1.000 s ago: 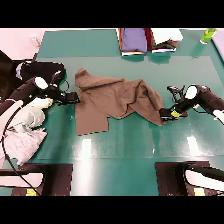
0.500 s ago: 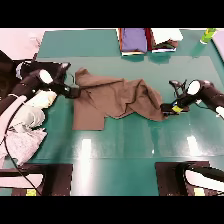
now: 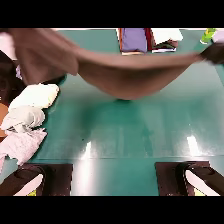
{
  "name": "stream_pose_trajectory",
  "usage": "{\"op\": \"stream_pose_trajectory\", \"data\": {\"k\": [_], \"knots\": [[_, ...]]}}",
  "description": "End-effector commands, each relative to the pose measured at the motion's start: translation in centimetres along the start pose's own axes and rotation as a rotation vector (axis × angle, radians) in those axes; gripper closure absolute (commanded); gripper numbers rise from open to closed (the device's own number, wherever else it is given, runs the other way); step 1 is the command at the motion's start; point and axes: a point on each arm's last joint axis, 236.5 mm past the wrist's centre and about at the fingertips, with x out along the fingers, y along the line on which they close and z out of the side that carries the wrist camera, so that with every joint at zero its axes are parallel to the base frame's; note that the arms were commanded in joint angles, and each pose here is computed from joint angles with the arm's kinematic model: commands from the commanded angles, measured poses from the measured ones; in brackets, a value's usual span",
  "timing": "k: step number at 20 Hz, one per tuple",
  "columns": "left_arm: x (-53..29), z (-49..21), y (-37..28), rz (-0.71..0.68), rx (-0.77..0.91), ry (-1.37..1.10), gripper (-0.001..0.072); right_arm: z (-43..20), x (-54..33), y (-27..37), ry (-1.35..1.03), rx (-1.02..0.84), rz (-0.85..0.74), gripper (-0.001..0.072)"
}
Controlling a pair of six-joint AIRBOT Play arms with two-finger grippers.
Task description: Fold the shirts.
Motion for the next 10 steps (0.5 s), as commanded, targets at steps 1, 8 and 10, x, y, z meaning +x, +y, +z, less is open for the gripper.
{"op": "stream_pose_trajectory", "data": {"k": [1, 8, 10], "knots": [[-12.7, 8.6, -0.7, 0.058, 0.049, -0.300, 0.0682, 6.2, -12.3, 1.3, -0.324, -0.043, -0.007, 0.0696], [-15.8, 9.9, -1.4, 0.042, 0.003, -0.334, 0.0682, 8.7, -20.6, 0.6, -0.488, -0.053, -0.075, 0.0696], [-10.6, 5.3, -1.8, -0.012, -0.051, -0.129, 0.0682, 7.8, -17.3, 0.2, -0.380, -0.047, -0.077, 0.0696]]}}
